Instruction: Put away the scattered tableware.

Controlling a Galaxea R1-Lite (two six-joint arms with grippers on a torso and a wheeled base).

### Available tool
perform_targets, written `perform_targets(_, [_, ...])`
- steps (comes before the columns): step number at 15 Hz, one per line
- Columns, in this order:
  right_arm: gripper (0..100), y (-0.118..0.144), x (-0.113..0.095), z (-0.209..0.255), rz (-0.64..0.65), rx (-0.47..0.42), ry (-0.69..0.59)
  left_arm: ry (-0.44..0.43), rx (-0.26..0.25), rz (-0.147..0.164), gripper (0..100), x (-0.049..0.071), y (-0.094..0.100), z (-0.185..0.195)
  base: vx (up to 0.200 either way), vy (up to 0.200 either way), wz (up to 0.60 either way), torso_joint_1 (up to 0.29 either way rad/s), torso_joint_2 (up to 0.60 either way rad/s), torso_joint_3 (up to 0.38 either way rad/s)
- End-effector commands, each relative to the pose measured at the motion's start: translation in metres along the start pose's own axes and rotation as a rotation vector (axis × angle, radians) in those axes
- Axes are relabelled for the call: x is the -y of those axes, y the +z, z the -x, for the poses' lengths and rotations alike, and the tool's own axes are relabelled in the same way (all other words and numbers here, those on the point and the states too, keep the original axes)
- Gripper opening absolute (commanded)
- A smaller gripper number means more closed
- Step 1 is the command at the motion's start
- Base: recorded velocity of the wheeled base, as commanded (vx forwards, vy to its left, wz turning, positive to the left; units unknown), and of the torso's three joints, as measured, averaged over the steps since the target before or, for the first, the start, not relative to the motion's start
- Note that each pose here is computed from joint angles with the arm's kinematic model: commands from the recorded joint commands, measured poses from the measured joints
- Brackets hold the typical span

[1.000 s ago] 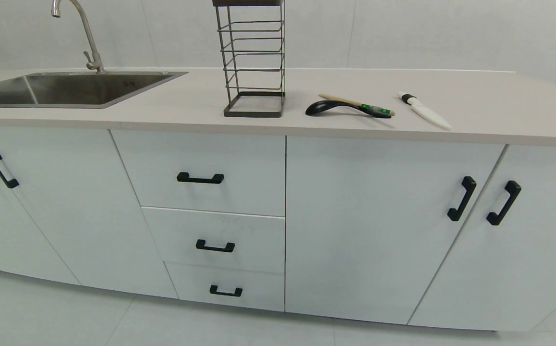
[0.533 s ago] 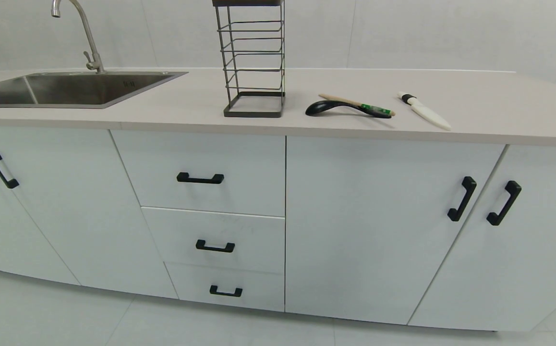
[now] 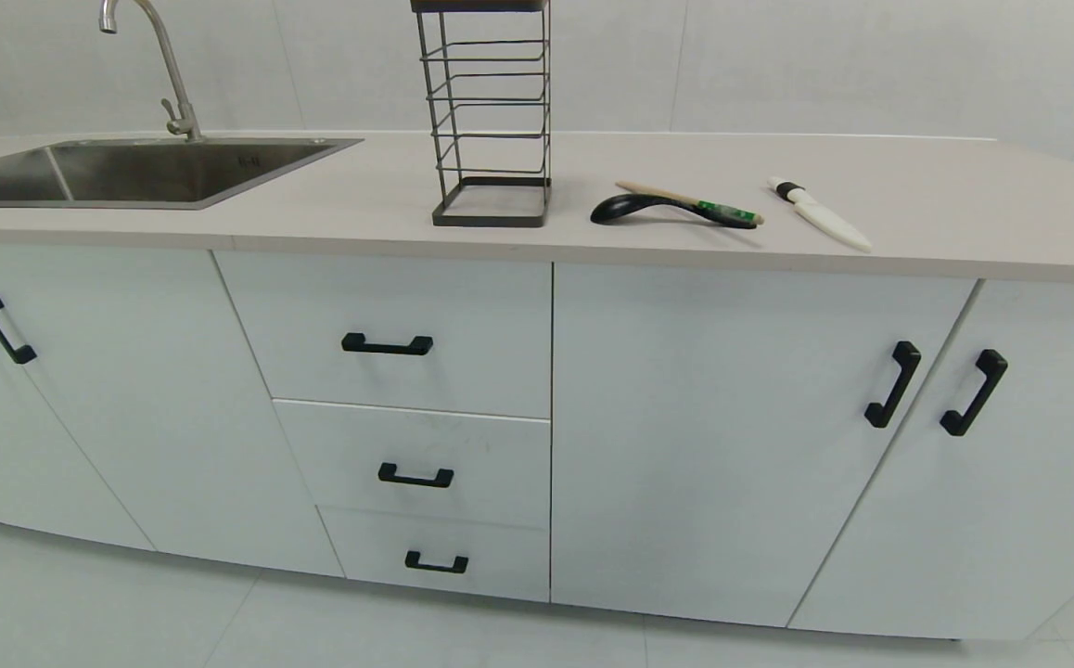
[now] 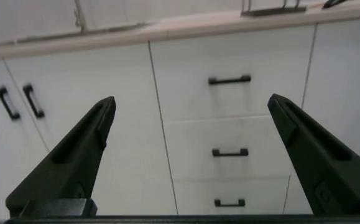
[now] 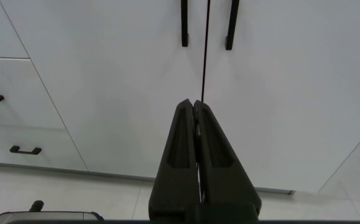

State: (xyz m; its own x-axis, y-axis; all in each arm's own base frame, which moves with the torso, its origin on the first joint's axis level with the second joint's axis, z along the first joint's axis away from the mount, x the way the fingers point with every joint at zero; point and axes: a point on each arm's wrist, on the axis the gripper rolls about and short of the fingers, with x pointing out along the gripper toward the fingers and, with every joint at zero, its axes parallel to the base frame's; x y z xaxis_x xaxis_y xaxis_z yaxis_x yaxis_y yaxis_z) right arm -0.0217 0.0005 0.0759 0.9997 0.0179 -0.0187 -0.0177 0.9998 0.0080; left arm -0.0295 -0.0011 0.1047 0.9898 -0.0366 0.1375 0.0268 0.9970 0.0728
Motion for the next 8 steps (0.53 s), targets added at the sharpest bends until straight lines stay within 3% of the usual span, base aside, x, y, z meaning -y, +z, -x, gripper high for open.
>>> perform_targets(1, [0, 0.0, 0.0, 0.0, 0.0, -0.003, 0.001, -0.023, 0.164, -0.075, 100, -0.001, 0.081, 0.003, 0.0, 0.0, 0.0, 0.0, 0.0, 0.0])
perform_targets(4, [0, 0.0, 0.0, 0.0, 0.0, -0.003, 0.001, -0.087, 0.014, -0.055, 100, -0.002, 0.069, -0.02, 0.0, 0.0, 0.0, 0.0, 0.0, 0.0])
perform_targets(5, [0, 0.0, 0.0, 0.0, 0.0, -0.003, 0.001, -0.095, -0.008, -0.06, 100, -0.002, 0.068, -0.023, 0.0, 0.0, 0.0, 0.0, 0.0, 0.0])
perform_targets(8, [0, 0.0, 0.0, 0.0, 0.0, -0.003, 0.001, -0.179, -0.095, -0.152, 100, -0.002, 0.067, -0.042, 0.0, 0.0, 0.0, 0.0, 0.0, 0.0])
